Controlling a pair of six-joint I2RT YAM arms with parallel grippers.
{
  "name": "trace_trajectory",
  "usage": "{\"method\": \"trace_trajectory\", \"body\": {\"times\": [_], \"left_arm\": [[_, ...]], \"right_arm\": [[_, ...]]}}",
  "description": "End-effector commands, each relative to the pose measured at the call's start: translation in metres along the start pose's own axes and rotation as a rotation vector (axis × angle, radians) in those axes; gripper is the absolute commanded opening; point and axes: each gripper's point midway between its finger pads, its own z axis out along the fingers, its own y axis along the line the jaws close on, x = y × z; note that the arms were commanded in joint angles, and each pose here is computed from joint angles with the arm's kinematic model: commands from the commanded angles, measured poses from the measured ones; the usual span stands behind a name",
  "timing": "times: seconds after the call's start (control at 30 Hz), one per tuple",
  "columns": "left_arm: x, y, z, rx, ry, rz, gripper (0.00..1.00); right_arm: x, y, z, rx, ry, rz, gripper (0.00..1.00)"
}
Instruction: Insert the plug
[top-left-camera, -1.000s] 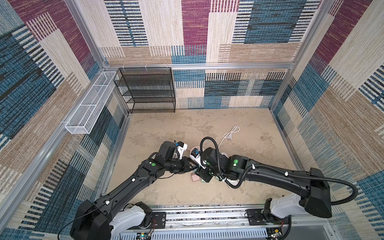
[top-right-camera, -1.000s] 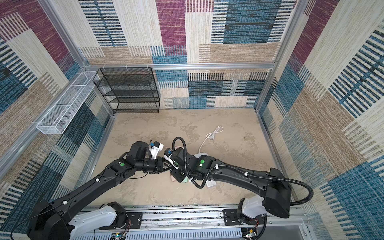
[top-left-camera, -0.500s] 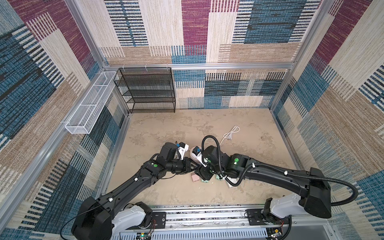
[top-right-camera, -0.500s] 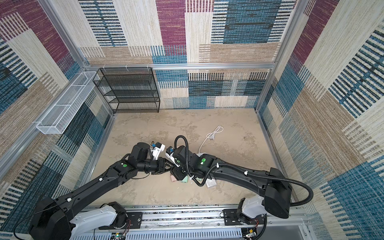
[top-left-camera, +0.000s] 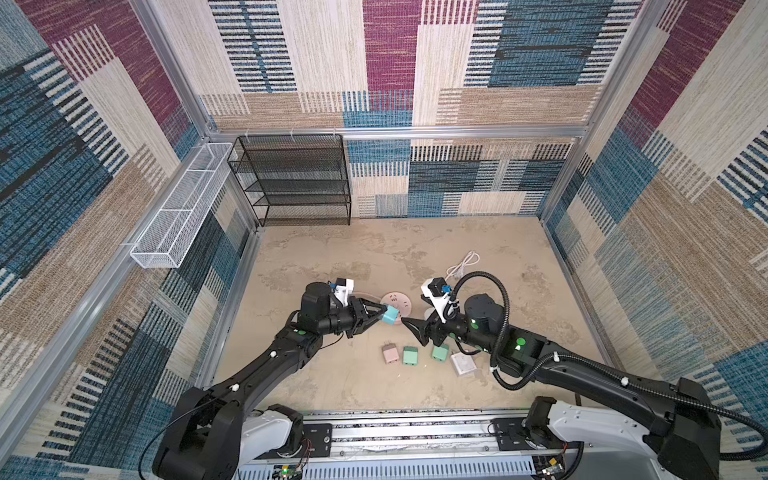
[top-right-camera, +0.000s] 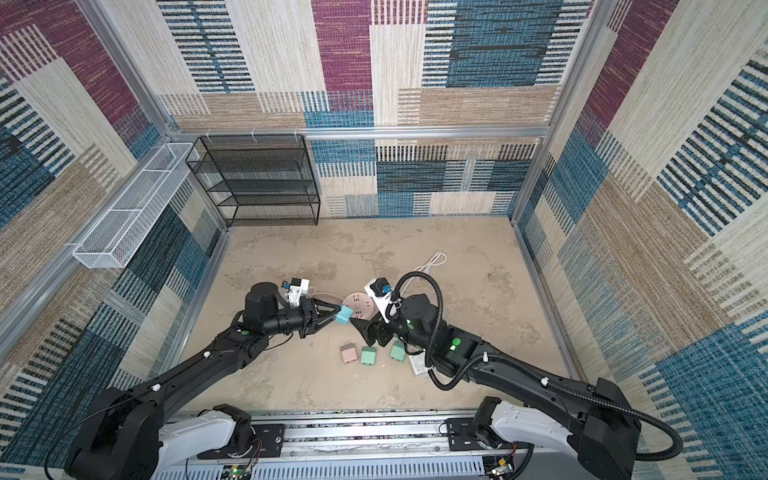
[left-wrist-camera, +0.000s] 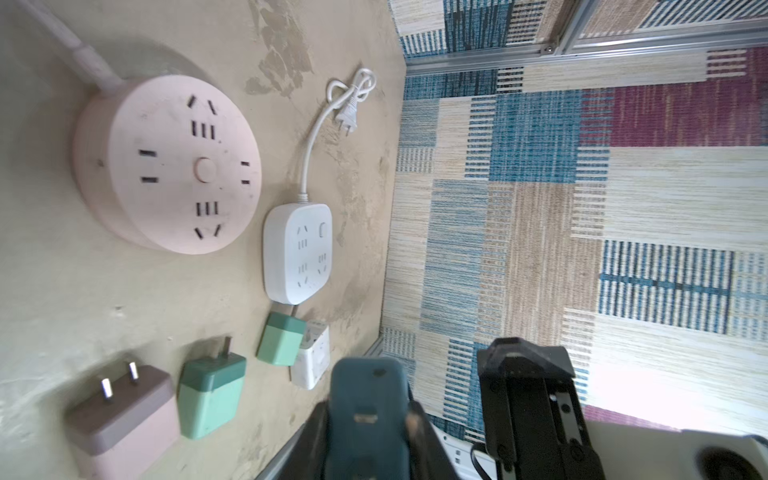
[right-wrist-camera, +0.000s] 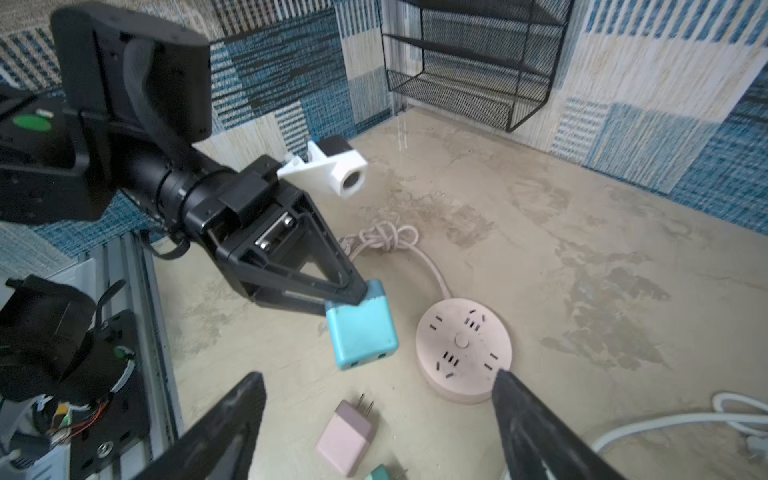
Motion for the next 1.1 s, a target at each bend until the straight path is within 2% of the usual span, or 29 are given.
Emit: {"method": "trace_trajectory", "body": {"times": [0.0,0.13,0.27,0.37,1.07], "left_arm": [[-0.001,-0.041,-0.003,0.181,0.026,-0.015,0.0],[0.001,-0.053,-0.006,0.269,0.04,-0.077,0.0],[0.002,-0.065,-0.012,0.335,0.043,-0.115,0.0],[0.005,-0.073,-0.014,0.364,0.053,-0.118,0.0],[0.016,-0.087,-0.016,0.411,0.077,-0.093,0.0]], "right_arm": [[-0.034,0.005,-0.006,-0.026,-0.176,-0.06,0.82],[-0.036,0.01,-0.014,-0.057,-0.267,-0.085,0.79],[-0.038,0.011,-0.017,-0.068,-0.304,-0.11,0.76],[-0.036,0.01,-0.014,-0.069,-0.301,-0.118,0.71],[-0.034,0.015,0.016,-0.159,-0.252,-0.1,0.6]]}}
